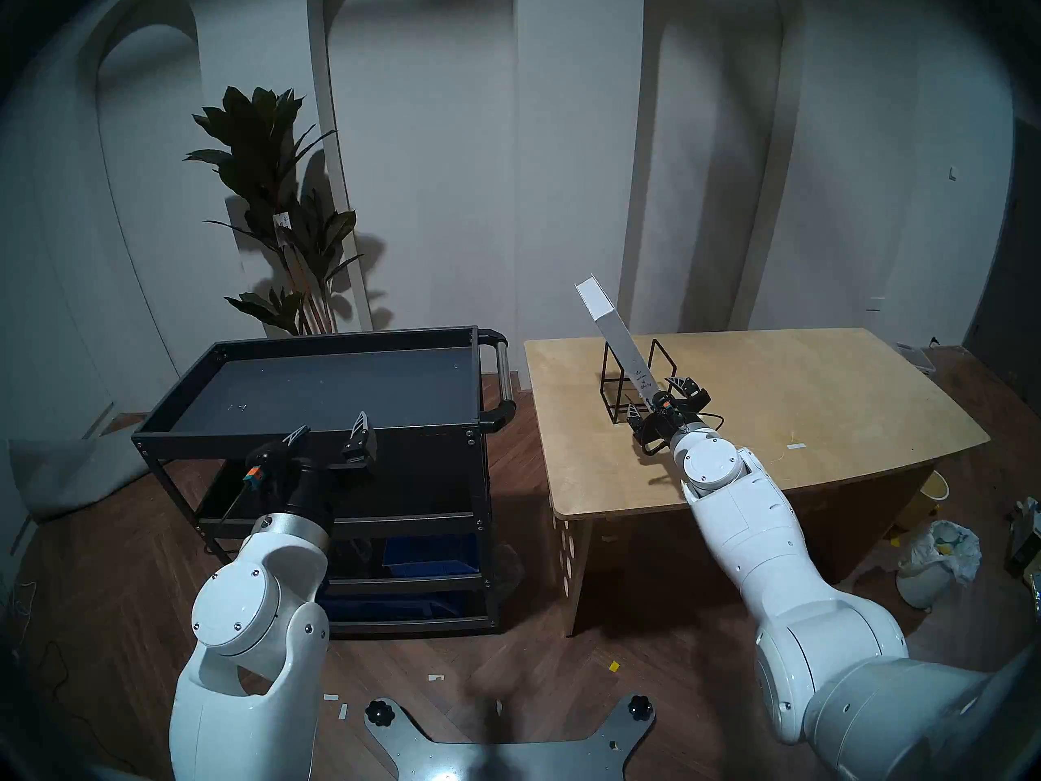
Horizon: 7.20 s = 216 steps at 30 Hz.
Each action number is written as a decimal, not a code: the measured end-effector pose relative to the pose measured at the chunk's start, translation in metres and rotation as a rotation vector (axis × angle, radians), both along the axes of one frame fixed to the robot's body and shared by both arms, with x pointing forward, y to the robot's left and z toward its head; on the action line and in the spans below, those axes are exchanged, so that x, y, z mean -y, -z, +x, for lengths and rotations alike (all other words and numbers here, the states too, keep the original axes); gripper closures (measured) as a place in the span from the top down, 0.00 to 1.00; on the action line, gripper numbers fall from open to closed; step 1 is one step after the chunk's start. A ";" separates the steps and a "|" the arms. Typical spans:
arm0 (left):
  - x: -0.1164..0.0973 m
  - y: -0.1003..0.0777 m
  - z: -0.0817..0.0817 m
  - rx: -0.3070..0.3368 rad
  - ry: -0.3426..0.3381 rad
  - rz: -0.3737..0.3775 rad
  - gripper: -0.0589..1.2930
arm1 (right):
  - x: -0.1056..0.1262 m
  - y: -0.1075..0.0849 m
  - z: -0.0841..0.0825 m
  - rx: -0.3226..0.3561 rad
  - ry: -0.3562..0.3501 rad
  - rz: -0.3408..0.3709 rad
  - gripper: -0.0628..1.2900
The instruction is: Transfer books between table and cart
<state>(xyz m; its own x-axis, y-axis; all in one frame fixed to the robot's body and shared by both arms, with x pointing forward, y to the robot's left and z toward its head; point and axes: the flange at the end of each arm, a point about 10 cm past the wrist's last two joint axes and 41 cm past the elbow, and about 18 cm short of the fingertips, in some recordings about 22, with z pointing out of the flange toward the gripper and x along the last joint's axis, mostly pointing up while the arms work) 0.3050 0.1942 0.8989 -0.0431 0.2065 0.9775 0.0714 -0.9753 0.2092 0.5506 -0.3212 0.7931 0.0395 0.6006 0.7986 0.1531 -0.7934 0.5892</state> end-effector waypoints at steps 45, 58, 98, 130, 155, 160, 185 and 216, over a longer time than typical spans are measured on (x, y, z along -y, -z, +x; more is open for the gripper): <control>0.004 0.002 -0.004 -0.015 -0.044 0.012 0.96 | 0.002 0.005 0.031 0.032 -0.060 -0.103 0.41; 0.006 0.002 -0.004 -0.015 -0.039 0.014 0.96 | 0.004 0.005 0.030 0.059 -0.054 -0.067 0.37; -0.001 -0.009 -0.003 0.017 -0.012 -0.034 0.96 | -0.010 -0.085 0.050 0.468 -0.096 0.059 0.36; -0.022 -0.083 0.011 0.234 -0.020 0.041 0.96 | -0.208 -0.088 0.054 0.427 -0.256 0.397 0.35; -0.004 -0.117 0.042 0.262 0.089 0.148 0.96 | -0.326 -0.093 0.038 0.245 -0.157 0.721 0.35; -0.004 -0.114 0.056 0.220 0.107 0.185 0.96 | -0.349 -0.093 0.031 0.199 -0.145 0.767 0.35; 0.013 -0.141 0.099 0.127 0.229 0.366 0.96 | -0.398 -0.081 0.012 0.026 -0.082 0.776 0.35; 0.029 -0.152 0.157 -0.053 0.308 0.484 0.96 | -0.426 -0.091 0.001 -0.007 -0.037 0.608 0.35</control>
<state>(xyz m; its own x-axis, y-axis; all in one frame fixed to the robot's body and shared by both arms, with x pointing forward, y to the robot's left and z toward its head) 0.4622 0.1648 1.0504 -0.0002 -0.2699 0.9629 -0.2325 -0.9365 -0.2626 0.5513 0.1047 0.8838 0.0336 0.0379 0.9987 0.1896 -0.9814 0.0309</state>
